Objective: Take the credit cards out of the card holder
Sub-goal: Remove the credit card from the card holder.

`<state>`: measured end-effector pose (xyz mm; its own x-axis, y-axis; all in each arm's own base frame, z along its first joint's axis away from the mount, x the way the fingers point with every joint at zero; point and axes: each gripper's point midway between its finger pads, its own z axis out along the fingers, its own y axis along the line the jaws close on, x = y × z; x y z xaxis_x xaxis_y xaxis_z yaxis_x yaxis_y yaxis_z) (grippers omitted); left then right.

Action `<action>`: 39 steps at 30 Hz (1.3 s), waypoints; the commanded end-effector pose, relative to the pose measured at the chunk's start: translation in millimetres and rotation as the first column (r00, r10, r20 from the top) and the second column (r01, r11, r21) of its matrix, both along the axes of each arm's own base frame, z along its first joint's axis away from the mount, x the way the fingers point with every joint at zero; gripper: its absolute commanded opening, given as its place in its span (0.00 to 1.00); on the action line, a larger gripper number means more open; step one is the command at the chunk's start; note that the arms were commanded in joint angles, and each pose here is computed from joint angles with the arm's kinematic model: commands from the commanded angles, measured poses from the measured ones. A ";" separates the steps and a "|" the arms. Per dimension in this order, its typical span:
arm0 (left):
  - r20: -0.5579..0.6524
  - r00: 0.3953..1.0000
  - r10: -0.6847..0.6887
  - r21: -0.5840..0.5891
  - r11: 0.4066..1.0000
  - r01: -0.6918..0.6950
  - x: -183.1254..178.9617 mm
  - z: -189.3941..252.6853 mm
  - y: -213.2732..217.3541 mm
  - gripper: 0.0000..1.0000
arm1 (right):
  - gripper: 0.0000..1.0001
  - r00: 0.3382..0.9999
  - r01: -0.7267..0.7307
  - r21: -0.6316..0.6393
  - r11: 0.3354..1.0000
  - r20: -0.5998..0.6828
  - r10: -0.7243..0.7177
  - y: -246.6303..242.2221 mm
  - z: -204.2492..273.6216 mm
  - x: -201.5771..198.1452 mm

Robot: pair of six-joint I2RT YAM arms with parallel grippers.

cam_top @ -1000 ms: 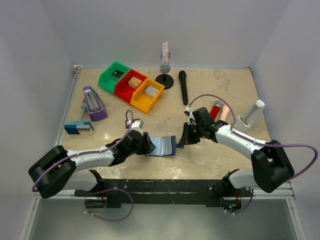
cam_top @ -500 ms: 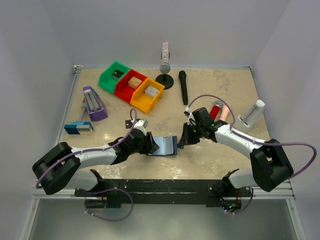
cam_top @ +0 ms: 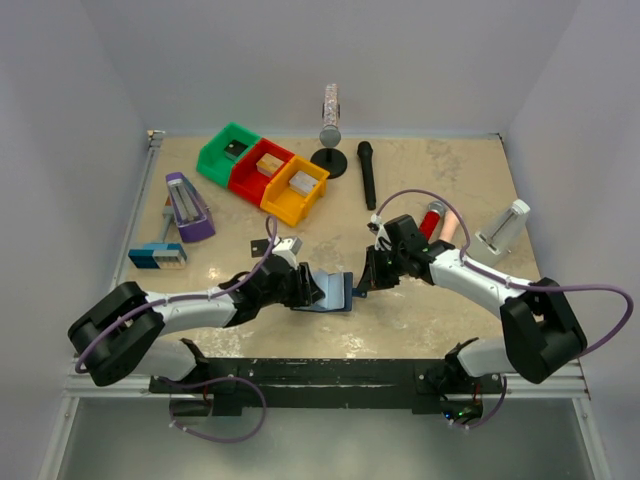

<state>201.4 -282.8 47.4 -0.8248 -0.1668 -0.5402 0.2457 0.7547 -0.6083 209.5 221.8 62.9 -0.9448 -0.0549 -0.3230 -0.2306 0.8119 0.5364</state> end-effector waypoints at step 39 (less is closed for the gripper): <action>0.045 0.986 0.161 -0.110 0.982 -0.155 33.5 30.1 40.2 0.50 | 0.16 0.998 0.055 -0.125 0.991 0.022 -0.053 -21.6 -7.1 9.6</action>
